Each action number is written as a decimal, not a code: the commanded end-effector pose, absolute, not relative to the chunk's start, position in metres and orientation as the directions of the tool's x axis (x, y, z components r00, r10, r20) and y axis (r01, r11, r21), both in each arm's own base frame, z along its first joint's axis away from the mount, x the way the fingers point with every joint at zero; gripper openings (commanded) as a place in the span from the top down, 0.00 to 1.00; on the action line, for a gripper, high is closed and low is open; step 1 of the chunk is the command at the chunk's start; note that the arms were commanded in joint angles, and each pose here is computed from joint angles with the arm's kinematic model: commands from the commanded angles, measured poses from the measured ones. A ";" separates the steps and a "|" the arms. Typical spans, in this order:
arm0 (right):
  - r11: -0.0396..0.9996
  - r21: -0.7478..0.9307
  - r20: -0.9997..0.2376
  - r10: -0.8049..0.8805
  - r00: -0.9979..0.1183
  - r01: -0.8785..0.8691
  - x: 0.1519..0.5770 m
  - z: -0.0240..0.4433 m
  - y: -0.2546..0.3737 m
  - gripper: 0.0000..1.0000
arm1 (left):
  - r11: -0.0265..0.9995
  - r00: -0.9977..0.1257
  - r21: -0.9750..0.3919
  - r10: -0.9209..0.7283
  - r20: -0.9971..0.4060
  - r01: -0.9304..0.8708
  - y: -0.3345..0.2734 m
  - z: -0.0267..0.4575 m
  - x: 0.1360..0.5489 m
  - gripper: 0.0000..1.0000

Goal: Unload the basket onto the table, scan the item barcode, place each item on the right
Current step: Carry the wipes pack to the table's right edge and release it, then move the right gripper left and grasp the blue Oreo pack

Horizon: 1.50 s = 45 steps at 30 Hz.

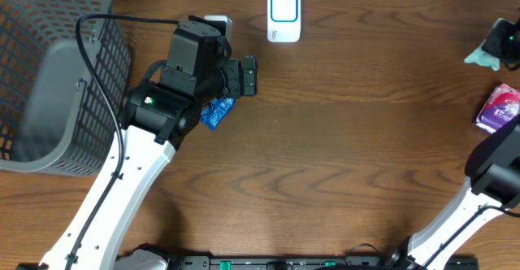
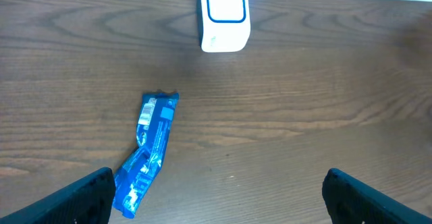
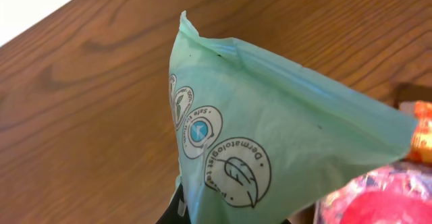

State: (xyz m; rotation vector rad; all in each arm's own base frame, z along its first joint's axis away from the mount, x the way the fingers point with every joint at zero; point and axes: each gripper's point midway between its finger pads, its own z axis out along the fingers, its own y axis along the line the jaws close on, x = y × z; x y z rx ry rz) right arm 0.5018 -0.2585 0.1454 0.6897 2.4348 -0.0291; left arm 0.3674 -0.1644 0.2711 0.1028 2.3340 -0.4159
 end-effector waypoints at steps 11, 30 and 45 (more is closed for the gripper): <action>0.835 0.199 -0.508 0.535 -0.675 0.513 0.507 0.075 -0.292 0.09 | 0.947 -0.704 -0.264 -0.061 -0.708 0.184 -0.162 0.278 0.371 0.02; 0.844 0.536 -0.662 0.431 -0.613 0.013 0.509 0.276 -0.156 0.07 | 0.947 -0.704 -0.264 -0.061 -0.707 0.183 -0.162 0.278 0.371 0.02; 0.672 0.688 -0.391 0.024 -0.920 -0.275 0.486 0.149 0.139 0.06 | 0.947 -0.704 -0.264 -0.061 -0.707 0.184 -0.162 0.278 0.371 0.02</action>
